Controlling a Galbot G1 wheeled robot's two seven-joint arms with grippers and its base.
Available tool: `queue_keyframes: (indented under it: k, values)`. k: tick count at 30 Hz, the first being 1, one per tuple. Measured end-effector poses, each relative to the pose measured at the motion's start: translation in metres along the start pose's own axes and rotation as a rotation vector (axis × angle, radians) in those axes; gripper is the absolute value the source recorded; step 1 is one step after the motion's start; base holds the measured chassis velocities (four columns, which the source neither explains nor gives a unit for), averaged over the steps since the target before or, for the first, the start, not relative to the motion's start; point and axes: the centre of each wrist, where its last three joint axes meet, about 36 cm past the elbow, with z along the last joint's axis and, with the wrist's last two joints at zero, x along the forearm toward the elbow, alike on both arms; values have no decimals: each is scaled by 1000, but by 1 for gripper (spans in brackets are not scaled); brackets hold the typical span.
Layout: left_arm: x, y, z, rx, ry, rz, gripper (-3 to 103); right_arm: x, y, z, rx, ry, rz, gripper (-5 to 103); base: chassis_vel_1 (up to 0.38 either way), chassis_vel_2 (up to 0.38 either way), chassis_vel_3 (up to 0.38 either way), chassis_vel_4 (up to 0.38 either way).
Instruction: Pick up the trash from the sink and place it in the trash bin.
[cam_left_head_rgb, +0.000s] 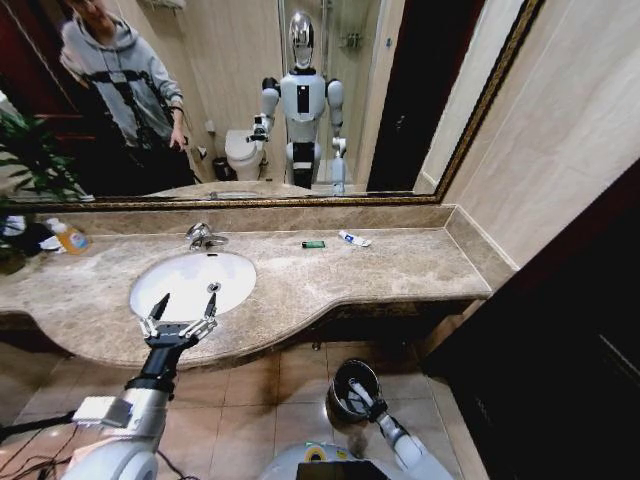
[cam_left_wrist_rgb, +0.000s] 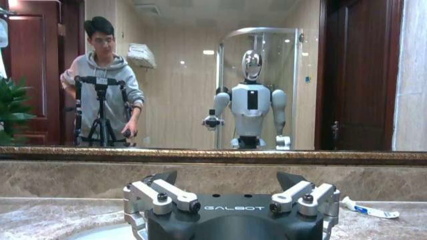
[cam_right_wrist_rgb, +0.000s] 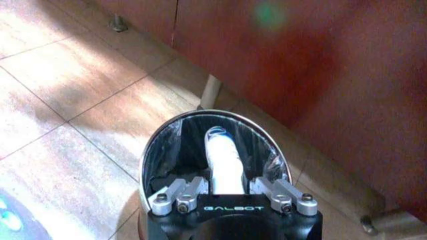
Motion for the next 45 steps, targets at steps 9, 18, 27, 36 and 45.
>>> queue_keyframes:
  k: [9,18,27,36,45]
  values:
    - [0,0,0,0,0,0,100,-11,-3,1,-2,4,-8,24,0,0,0,0]
    - [0,0,0,0,0,0,100,-12,-8,5,-7,-2,-2,54,0,0,0,0]
    - [0,0,0,0,0,0,100,-12,0,4,-20,-36,13,86,0,0,0,0]
    - [0,0,0,0,0,0,100,-6,4,3,-60,-101,38,100,0,0,0,0]
    - [0,0,0,0,0,0,100,43,-17,-23,-119,-230,206,100,0,0,0,0]
